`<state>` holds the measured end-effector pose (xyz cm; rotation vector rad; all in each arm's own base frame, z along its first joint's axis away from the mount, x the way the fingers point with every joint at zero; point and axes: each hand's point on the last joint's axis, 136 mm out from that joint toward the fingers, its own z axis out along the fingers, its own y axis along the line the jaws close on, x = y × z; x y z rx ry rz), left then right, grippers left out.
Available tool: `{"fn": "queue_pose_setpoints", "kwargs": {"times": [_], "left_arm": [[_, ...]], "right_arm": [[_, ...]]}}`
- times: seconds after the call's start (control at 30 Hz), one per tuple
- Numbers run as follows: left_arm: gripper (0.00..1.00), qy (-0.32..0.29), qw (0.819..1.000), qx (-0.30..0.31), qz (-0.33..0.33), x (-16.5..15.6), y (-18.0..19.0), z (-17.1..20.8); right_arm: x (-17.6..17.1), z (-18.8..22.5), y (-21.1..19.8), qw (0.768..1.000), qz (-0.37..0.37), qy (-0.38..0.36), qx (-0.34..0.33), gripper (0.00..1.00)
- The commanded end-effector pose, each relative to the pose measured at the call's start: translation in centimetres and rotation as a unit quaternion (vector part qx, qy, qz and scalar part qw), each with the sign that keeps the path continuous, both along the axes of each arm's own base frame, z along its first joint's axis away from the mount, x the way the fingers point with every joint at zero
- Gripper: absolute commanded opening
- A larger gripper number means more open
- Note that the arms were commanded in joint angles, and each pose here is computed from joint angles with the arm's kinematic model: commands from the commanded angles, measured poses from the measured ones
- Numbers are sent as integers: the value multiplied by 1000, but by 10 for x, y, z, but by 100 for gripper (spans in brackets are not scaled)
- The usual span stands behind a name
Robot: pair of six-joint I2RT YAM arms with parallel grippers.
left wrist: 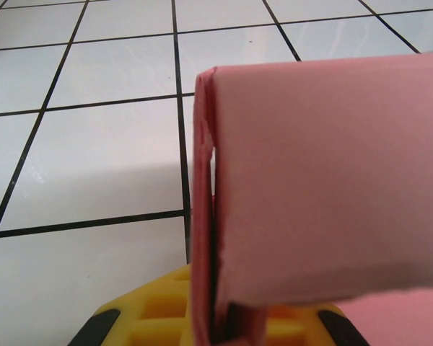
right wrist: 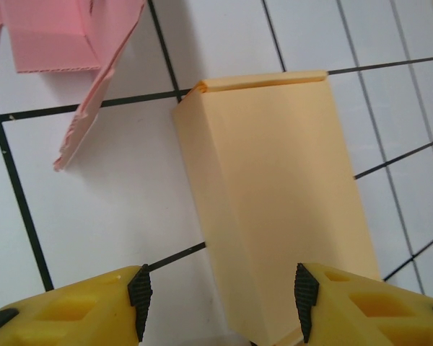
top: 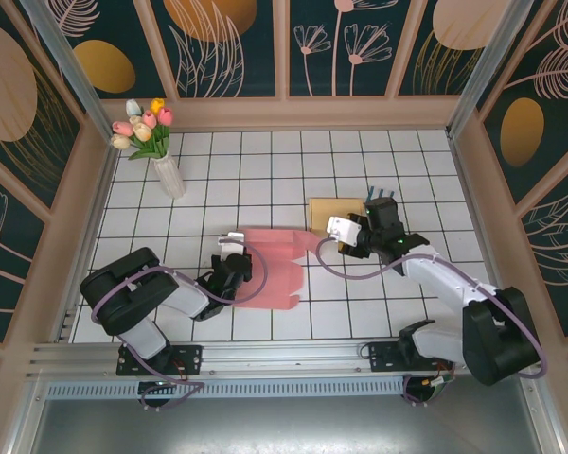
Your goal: Fold the paper box
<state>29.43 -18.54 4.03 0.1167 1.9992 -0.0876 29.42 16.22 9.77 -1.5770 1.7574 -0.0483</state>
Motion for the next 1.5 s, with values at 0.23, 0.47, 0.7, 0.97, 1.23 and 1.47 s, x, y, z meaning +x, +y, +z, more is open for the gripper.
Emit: {"fn": "queue_pose_setpoints", "kwargs": {"times": [0.23, 0.47, 0.7, 0.97, 1.23, 1.47], "left_arm": [[0, 9, 1000, 1, -28, -6, -5, -5], [0, 13, 999, 1, -32, -7, -7, -7], [1, 12, 999, 0, -32, -8, -6, -6], [1, 16, 999, -1, -37, -4, -13, -5], [2, 12, 999, 1, -37, -4, -13, 8], [2, 13, 999, -5, -35, -4, -14, 9]], "right_arm": [[4, 18, 35, 997, 51, -25, 50, 58], [-4, 1, 63, 995, 86, -12, 43, 57], [-11, -5, 80, 993, 107, 2, 51, 56], [-16, -4, 92, 990, 116, 14, 76, 56], [-19, -4, 107, 988, 120, 20, 93, 52], [-30, -3, 117, 985, 134, 23, 110, 49]]}}
